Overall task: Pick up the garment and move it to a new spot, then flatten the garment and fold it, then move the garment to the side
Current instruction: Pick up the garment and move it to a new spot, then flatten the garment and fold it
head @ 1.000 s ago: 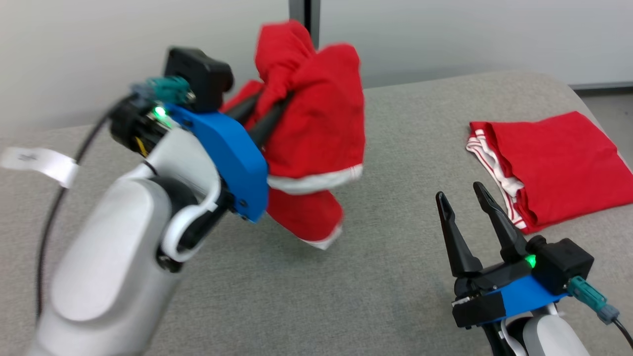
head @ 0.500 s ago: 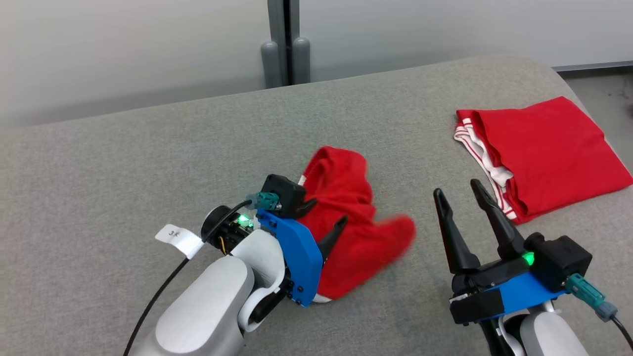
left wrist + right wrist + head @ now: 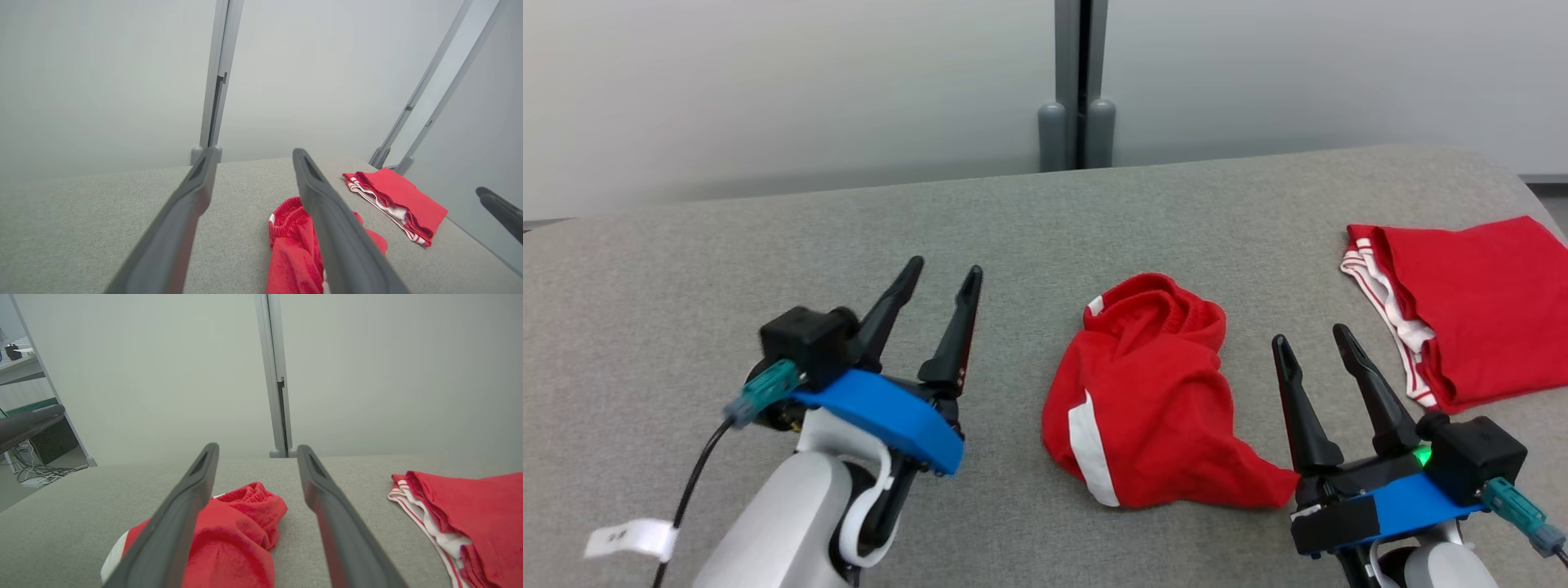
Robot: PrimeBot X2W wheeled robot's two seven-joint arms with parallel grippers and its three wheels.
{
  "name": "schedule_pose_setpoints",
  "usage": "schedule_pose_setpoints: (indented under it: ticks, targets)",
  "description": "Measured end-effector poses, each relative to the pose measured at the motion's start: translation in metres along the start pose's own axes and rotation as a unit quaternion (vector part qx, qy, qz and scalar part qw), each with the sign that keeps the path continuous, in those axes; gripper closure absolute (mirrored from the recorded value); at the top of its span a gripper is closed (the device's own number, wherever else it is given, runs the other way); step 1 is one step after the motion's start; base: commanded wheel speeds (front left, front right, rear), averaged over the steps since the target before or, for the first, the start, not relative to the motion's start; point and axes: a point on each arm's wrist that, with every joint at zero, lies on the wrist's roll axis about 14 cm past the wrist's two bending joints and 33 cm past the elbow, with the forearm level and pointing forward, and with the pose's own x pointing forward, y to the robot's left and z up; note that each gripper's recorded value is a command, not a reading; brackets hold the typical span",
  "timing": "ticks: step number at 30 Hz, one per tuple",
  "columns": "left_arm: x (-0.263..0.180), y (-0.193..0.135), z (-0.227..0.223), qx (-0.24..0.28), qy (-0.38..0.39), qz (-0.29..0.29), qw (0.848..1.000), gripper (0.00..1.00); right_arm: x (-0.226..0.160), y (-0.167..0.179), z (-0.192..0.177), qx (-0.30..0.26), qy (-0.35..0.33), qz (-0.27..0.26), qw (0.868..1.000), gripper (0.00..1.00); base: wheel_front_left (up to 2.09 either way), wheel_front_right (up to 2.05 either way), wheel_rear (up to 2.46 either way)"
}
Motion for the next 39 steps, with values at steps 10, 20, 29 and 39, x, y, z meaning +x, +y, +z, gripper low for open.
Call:
schedule_pose_setpoints:
  ticks: [10,20,29,39]
  targets:
    - [-0.082,0.073,0.022,0.017,-0.101,0.157,0.982,0.00,-0.003,0.011,0.001,0.000,0.007,0.015,1.000,0.00,0.00,0.00,0.00]
    - [-0.127,0.094,0.002,0.029,-0.084,0.226,0.970,0.00,-0.007,0.019,0.005,0.000,0.008,0.025,1.000,0.00,0.00,0.00,0.00]
    - [-0.163,0.119,-0.014,0.036,-0.064,0.287,0.955,0.00,-0.022,0.000,-0.011,-0.002,0.034,-0.006,0.999,0.00,0.00,0.00,0.00]
    - [-0.166,0.122,-0.029,0.040,-0.037,0.290,0.956,0.00,-0.038,-0.022,-0.032,-0.002,0.072,-0.045,0.996,0.00,0.00,0.00,0.00]
